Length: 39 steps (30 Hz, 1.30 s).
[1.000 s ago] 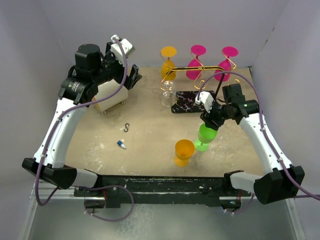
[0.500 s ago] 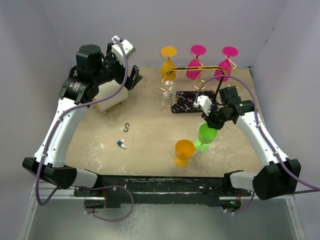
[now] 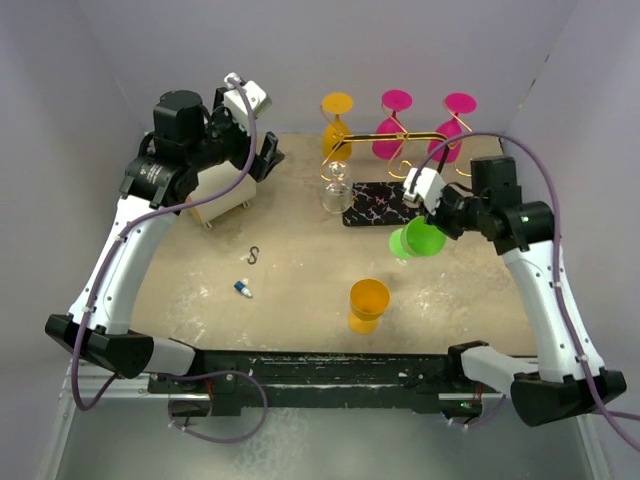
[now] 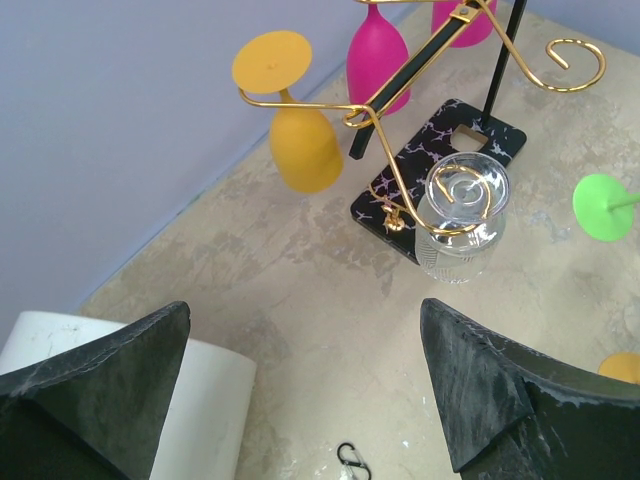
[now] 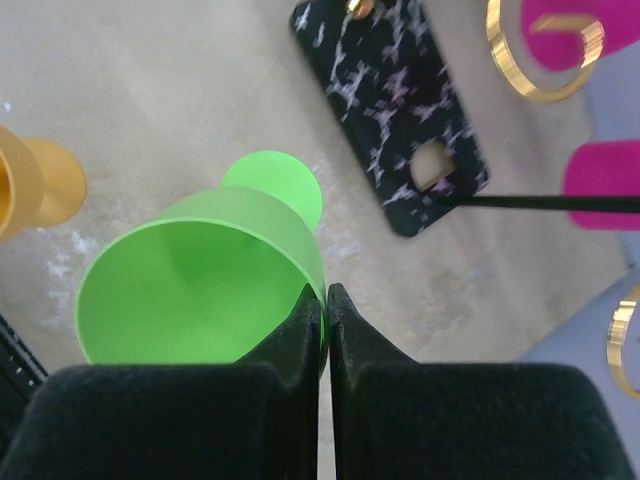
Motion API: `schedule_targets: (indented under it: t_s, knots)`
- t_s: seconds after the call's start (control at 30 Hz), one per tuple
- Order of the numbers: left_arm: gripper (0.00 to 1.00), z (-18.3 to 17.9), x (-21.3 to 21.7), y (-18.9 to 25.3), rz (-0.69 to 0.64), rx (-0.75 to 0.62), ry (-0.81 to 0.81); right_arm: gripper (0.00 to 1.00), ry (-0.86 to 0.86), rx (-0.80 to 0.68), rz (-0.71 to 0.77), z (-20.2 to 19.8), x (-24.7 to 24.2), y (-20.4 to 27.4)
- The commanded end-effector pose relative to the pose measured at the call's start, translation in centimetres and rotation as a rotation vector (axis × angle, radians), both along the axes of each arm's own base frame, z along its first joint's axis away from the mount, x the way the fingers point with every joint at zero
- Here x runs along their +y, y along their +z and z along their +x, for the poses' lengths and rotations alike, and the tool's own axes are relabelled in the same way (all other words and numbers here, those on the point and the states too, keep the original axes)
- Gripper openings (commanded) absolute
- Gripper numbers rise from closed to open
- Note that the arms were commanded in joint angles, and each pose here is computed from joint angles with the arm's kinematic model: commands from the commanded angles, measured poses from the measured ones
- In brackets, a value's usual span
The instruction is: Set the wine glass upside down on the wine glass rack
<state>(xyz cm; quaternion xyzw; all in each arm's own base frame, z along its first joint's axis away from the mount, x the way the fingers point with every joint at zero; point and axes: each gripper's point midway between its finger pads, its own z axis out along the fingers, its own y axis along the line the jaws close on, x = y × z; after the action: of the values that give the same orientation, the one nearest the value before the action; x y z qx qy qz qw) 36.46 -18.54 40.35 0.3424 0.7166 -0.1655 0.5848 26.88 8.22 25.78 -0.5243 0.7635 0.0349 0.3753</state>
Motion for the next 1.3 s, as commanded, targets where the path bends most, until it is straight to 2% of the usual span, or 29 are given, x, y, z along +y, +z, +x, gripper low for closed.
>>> schedule_targets:
  t_s: [0.0,0.17,0.4,0.83,1.03,1.17,1.27]
  knots:
    - [0.99,-0.6,0.2,2.5,-0.029,-0.079,-0.012,0.0,0.112,-0.107,0.085,-1.0,1.8,5.5]
    - [0.99,-1.9,-0.7,2.6,-0.079,-0.056,-0.099,0.0,0.249,-0.146,0.218,-1.8,4.8,9.1]
    - [0.99,-3.1,-1.3,3.4,-0.2,0.009,-0.164,0.0,0.313,-0.287,0.369,-2.0,6.9,15.4]
    - [0.93,-4.3,-5.5,4.3,-0.524,0.323,-0.326,0.0,0.215,-0.399,0.655,0.3,8.7,26.1]
    - [0.92,-3.9,-9.2,3.2,-0.528,0.387,-0.392,0.0,0.187,-0.392,0.682,1.5,8.8,26.4]
    - [0.83,-3.6,-11.0,2.8,-0.525,0.406,-0.411,0.0,0.175,-0.393,0.679,1.8,8.7,26.2]
    - [0.68,-3.3,-11.6,2.4,-0.534,0.428,-0.416,0.0,0.169,-0.396,0.671,1.9,8.6,25.9]
